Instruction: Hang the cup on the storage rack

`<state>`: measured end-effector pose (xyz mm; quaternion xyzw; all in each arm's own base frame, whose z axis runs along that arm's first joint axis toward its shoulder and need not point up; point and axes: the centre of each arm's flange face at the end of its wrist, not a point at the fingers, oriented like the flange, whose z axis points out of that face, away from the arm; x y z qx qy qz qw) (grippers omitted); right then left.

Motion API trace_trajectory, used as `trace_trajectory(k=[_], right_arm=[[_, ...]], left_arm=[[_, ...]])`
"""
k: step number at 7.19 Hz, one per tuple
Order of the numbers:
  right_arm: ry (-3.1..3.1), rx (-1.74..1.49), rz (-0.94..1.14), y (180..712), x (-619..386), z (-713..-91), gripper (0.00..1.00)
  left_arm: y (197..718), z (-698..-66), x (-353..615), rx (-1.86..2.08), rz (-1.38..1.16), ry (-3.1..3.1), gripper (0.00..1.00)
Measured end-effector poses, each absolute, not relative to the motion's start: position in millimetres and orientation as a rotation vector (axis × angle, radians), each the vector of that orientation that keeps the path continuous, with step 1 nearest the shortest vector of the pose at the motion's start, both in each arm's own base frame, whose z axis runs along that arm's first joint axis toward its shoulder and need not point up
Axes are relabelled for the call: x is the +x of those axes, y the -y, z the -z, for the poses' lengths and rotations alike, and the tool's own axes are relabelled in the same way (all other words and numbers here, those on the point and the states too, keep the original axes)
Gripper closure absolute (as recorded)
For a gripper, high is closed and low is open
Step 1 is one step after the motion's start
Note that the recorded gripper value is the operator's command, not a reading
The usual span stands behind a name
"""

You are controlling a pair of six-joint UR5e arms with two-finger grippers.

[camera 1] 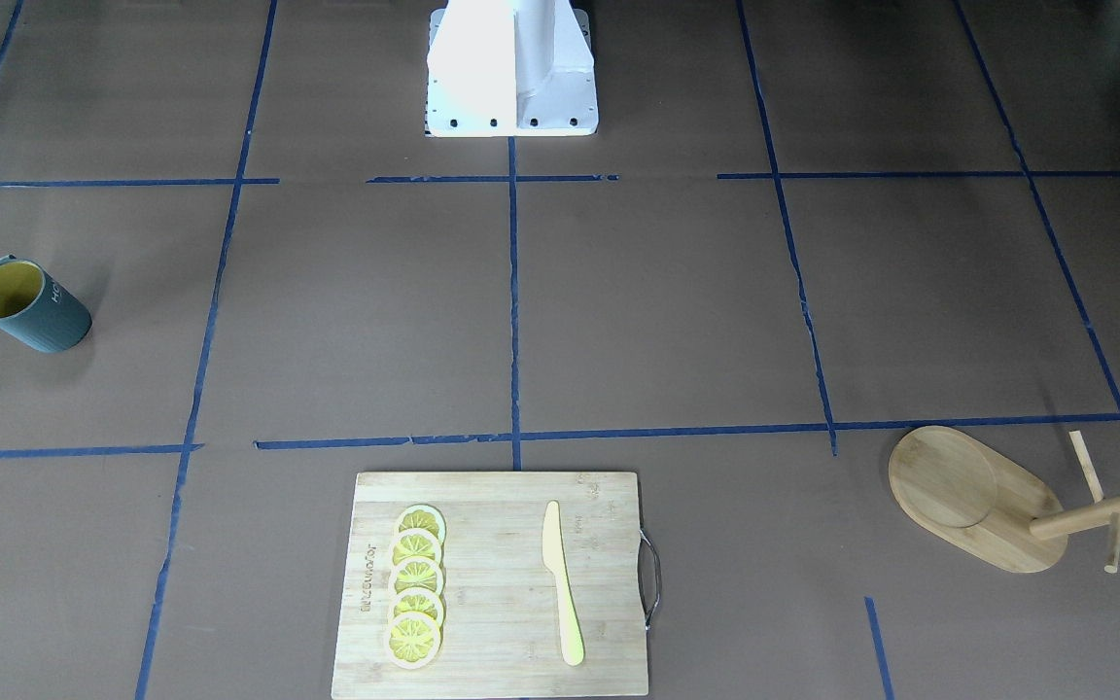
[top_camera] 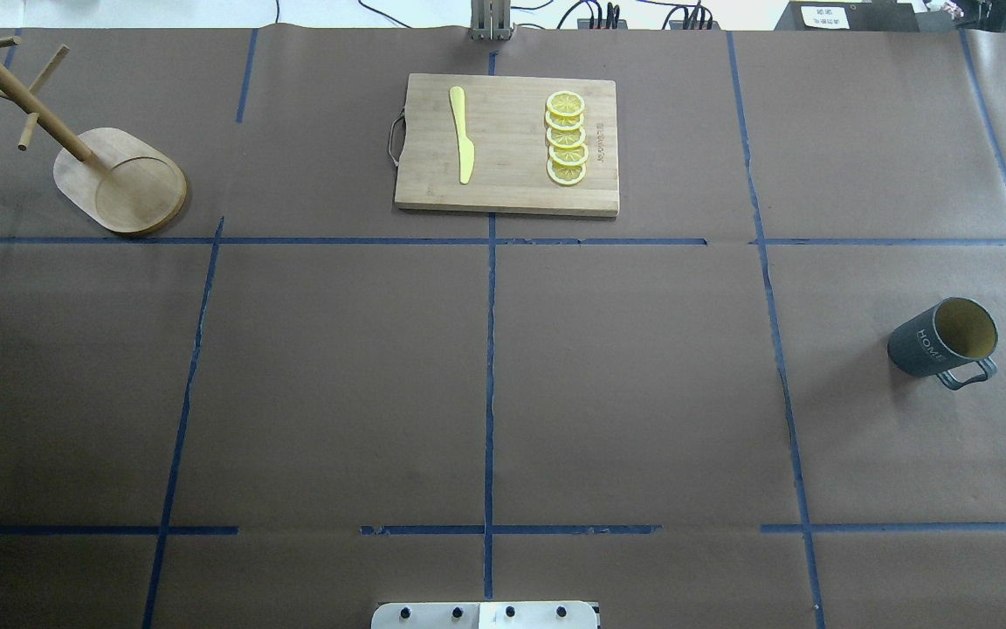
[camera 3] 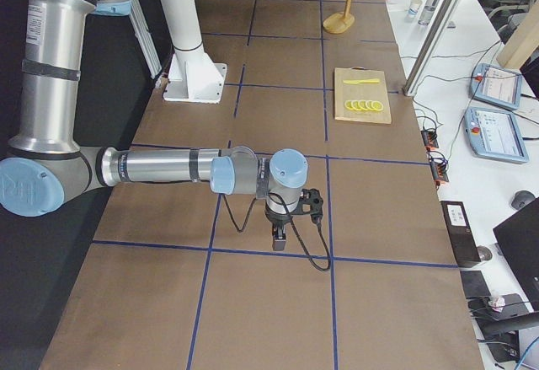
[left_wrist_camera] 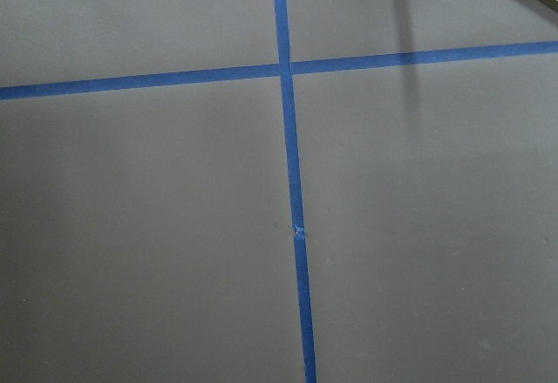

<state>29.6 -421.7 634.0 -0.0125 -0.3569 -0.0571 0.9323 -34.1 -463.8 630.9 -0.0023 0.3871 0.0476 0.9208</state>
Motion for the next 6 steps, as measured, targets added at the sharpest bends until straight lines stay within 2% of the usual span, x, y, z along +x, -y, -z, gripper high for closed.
trace_trajectory(k=[6], right_arm=[[0.825, 0.122, 0.203, 436, 7, -593, 0.00]], left_arm=[[464, -630, -33, -0.004, -0.100, -0.799, 0.00]])
